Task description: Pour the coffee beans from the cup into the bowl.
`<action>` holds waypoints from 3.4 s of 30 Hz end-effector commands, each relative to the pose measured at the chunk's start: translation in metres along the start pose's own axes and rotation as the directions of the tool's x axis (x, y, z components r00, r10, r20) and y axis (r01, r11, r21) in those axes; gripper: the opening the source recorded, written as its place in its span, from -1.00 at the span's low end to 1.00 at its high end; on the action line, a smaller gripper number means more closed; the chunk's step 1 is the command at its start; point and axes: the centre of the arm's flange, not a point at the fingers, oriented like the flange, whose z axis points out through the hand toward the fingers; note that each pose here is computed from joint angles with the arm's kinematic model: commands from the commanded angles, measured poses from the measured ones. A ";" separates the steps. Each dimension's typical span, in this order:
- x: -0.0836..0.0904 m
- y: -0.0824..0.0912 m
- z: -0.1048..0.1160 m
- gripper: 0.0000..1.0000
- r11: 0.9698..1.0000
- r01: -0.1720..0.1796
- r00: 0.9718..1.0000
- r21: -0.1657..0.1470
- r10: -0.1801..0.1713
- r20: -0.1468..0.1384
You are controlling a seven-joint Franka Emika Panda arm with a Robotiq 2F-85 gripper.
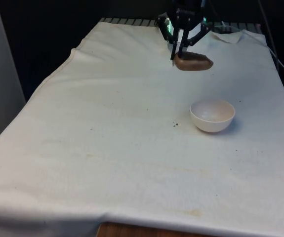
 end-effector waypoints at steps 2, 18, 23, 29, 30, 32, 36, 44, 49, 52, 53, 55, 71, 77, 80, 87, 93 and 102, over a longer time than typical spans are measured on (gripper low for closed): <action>0.000 -0.001 0.000 -1.00 1.000 0.002 1.000 -0.007 -0.002 0.000; -0.004 -0.029 -0.006 -1.00 0.990 0.041 0.999 -0.135 -0.039 0.013; -0.004 -0.034 -0.007 -1.00 0.986 0.049 0.999 -0.161 -0.047 0.015; -0.005 -0.040 -0.008 -1.00 0.980 0.060 0.998 -0.188 -0.058 0.016; -0.004 -0.042 -0.008 -1.00 0.976 0.062 0.998 -0.207 -0.059 0.020; -0.004 -0.044 -0.009 -1.00 0.974 0.066 0.998 -0.219 -0.063 0.020; -0.003 -0.049 -0.010 -1.00 0.968 0.074 0.997 -0.240 -0.070 0.024; 0.002 -0.055 -0.010 -1.00 0.968 0.075 0.997 -0.238 -0.071 0.022; 0.007 -0.064 -0.010 -1.00 0.966 0.078 0.997 -0.246 -0.075 0.021; 0.008 -0.071 -0.007 -1.00 0.963 0.080 0.997 -0.257 -0.076 0.023; 0.008 -0.073 -0.006 -1.00 0.962 0.081 0.997 -0.262 -0.077 0.023; 0.008 -0.075 -0.004 -1.00 0.958 0.082 0.997 -0.274 -0.079 0.022; 0.003 -0.096 0.006 -1.00 0.919 0.097 0.994 -0.383 -0.109 -0.008; 0.001 -0.099 0.010 -1.00 0.905 0.114 0.991 -0.410 -0.133 -0.019; 0.000 -0.101 0.012 -1.00 0.893 0.129 0.987 -0.431 -0.156 -0.028; -0.001 -0.102 0.018 -1.00 0.875 0.154 0.981 -0.459 -0.191 -0.036; -0.005 -0.105 0.022 -1.00 0.856 0.176 0.974 -0.486 -0.224 -0.042; -0.013 -0.111 0.029 -1.00 0.825 0.200 0.962 -0.528 -0.267 -0.053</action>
